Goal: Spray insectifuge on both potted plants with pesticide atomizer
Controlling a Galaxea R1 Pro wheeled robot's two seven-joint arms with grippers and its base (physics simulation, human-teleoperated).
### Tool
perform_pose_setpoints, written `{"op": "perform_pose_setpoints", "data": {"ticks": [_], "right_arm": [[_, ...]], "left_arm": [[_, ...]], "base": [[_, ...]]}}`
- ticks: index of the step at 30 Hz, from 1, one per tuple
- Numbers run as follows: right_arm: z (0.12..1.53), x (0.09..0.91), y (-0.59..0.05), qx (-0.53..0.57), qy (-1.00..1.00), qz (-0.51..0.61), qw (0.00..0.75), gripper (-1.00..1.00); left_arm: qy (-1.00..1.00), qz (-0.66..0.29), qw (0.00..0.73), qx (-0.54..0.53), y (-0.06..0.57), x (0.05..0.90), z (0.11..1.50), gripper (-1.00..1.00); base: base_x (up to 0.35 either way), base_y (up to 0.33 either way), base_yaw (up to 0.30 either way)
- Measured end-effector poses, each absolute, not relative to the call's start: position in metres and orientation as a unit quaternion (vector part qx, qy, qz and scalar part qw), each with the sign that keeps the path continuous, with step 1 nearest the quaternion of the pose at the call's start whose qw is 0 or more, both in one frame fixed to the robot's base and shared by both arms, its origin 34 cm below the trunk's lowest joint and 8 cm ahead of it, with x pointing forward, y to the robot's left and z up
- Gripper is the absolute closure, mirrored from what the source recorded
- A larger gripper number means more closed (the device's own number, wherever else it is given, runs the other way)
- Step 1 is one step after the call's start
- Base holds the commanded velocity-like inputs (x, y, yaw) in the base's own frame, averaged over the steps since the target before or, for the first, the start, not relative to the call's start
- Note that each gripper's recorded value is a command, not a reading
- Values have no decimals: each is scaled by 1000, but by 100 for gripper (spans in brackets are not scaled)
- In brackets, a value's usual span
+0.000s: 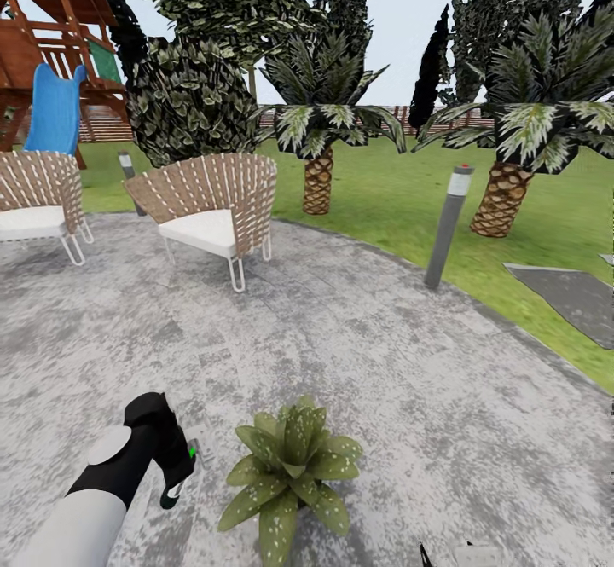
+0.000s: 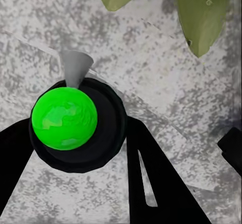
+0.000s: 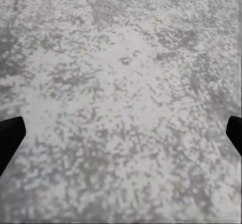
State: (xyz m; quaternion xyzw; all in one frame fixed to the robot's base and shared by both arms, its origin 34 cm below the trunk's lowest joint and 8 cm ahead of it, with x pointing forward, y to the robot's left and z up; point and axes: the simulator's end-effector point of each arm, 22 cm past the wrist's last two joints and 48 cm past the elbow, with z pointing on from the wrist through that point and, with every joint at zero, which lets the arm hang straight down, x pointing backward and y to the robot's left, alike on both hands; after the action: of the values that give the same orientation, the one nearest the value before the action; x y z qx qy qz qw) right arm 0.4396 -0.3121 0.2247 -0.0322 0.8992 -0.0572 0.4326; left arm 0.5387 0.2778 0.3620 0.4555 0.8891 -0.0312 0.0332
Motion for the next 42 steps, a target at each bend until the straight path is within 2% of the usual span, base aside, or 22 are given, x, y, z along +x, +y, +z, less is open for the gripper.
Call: {"op": "perform_pose_setpoints", "data": {"ticks": [29,37,42], "right_arm": [[224,439,-312,-33,900,-57,431,-100],[224,439,-312,-33,900,-57,431,-100],[224,439,-312,-33,900,-57,432,-100]], "left_arm": [[903,-37,52,426,289,542,363,100],[893,-50,139,426,272,552,347,100],[895,-57,160,412,279,541,335,100]], "base": [[-277,-167,261],[-304,-115,199],[-308,-95,10]]}}
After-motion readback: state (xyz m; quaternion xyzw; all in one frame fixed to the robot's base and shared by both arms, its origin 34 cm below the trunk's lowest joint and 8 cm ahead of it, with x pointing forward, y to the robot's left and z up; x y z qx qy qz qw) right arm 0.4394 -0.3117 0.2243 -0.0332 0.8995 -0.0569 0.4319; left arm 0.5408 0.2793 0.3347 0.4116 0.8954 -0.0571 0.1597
